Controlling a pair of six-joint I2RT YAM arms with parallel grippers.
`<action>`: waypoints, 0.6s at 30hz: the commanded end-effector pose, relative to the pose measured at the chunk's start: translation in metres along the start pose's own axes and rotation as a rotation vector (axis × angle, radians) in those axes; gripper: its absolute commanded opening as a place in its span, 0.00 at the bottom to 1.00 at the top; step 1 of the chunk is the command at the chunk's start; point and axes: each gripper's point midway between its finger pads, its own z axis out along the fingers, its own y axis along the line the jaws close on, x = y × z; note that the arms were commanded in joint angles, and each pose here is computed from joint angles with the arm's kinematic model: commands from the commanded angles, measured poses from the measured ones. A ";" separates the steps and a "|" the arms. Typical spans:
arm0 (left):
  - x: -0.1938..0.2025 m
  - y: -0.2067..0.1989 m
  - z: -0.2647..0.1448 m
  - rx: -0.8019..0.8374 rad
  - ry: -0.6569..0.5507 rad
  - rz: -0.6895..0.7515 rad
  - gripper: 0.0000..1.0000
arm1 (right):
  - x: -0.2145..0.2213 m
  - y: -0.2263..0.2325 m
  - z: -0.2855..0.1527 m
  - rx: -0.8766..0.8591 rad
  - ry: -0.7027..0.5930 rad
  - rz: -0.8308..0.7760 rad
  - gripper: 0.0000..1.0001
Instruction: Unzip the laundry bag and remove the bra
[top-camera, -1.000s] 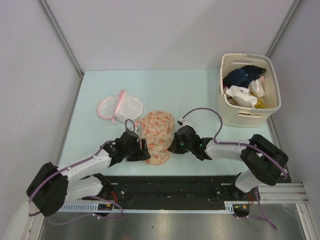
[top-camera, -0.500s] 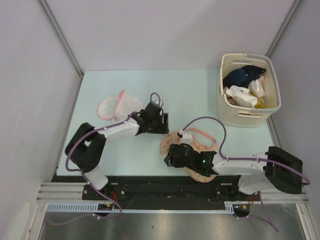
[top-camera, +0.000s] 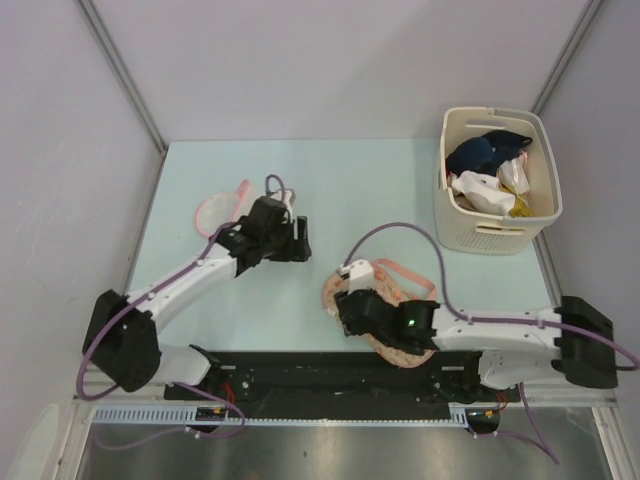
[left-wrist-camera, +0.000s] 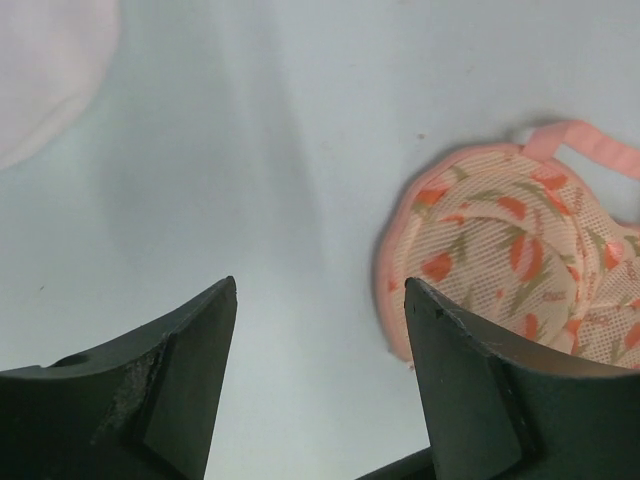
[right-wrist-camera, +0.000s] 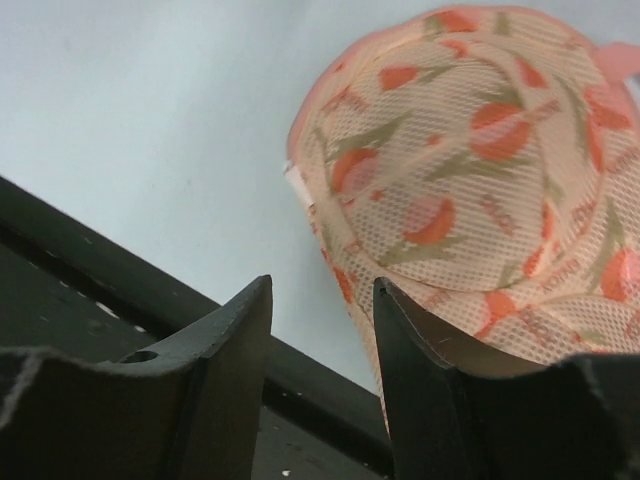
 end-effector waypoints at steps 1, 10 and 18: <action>0.008 0.027 -0.026 -0.004 0.002 -0.086 0.73 | 0.006 0.007 0.010 0.095 0.008 -0.345 0.51; 0.008 0.047 -0.030 -0.074 0.017 -0.132 0.72 | 0.015 0.036 0.065 0.117 0.001 -0.477 0.52; 0.012 0.043 -0.034 -0.046 0.000 -0.154 0.72 | 0.029 0.020 0.098 0.232 0.000 -0.486 0.41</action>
